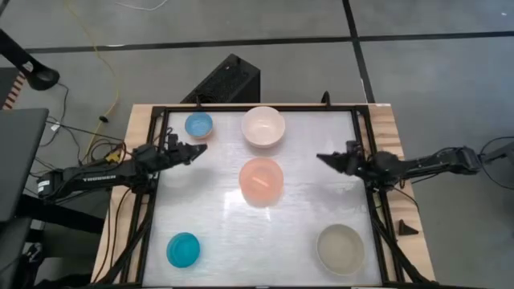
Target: Nest bowls inside each other
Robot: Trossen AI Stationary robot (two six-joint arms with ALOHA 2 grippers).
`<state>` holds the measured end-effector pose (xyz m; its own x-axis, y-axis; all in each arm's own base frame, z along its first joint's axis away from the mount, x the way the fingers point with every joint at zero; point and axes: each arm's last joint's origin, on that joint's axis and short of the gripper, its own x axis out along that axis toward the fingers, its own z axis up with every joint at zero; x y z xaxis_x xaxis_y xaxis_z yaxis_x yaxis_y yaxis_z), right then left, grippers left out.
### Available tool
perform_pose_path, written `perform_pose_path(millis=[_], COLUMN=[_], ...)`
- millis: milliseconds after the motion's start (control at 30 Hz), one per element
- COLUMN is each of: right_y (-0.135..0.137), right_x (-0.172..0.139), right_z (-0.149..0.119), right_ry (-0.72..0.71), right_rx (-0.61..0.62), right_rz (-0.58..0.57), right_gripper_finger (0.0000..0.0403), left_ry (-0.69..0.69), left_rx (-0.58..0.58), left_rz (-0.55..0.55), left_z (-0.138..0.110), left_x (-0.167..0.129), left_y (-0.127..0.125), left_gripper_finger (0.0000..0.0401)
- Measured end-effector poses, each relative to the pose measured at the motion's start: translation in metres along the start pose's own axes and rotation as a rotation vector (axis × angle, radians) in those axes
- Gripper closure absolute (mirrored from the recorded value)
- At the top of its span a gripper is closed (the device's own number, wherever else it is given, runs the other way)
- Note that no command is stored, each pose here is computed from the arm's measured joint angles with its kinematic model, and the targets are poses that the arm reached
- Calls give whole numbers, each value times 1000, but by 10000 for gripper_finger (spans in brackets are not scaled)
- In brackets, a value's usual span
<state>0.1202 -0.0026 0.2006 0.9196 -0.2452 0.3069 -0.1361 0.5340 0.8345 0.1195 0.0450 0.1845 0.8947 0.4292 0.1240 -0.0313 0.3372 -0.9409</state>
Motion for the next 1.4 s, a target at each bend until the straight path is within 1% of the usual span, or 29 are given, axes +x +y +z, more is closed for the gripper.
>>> perform_pose_path(millis=[67,133,233,300,367,467,533,633,733,800,900,1033,1167,1233,1300,1400], right_y=[10,21,42,55,69,84,90,89,75,73,64,50,37,29,27,22], right_x=[2,7,21,34,50,80,102,131,151,164,176,183,185,187,191,198], right_z=[8,15,25,29,31,28,22,9,-9,-16,-33,-58,-83,-95,-101,-109], right_ry=[-62,-70,-40,1,56,202,325,525,747,837,1010,1217,1376,1422,1421,1426], right_rx=[-12,-43,-103,-157,-213,-294,-348,-430,-508,-556,-605,-702,-823,-884,-941,-993], right_rz=[62,100,149,158,167,182,195,155,84,92,108,122,160,171,176,169], right_gripper_finger=[235,235,235,235,235,235,235,235,230,223,209,199,199,203,207,212], left_ry=[-48,-91,-132,-147,-149,-159,-165,-170,-170,-164,-143,-120,-104,-98,-95,-90], left_rx=[27,56,96,114,123,122,122,118,106,98,84,78,76,80,86,93], left_rz=[-119,-212,-294,-318,-313,-293,-280,-272,-276,-287,-300,-312,-318,-320,-322,-322], left_z=[5,8,11,12,12,12,12,12,12,12,12,10,8,7,6,5], left_x=[-1,-2,-5,-6,-5,-4,-4,-3,-3,-3,-3,-4,-4,-4,-4,-4], left_y=[-12,-22,-30,-32,-32,-31,-30,-29,-30,-30,-31,-32,-33,-33,-34,-34], left_gripper_finger=[218,218,218,218,218,218,218,218,218,218,218,218,218,218,218,218])
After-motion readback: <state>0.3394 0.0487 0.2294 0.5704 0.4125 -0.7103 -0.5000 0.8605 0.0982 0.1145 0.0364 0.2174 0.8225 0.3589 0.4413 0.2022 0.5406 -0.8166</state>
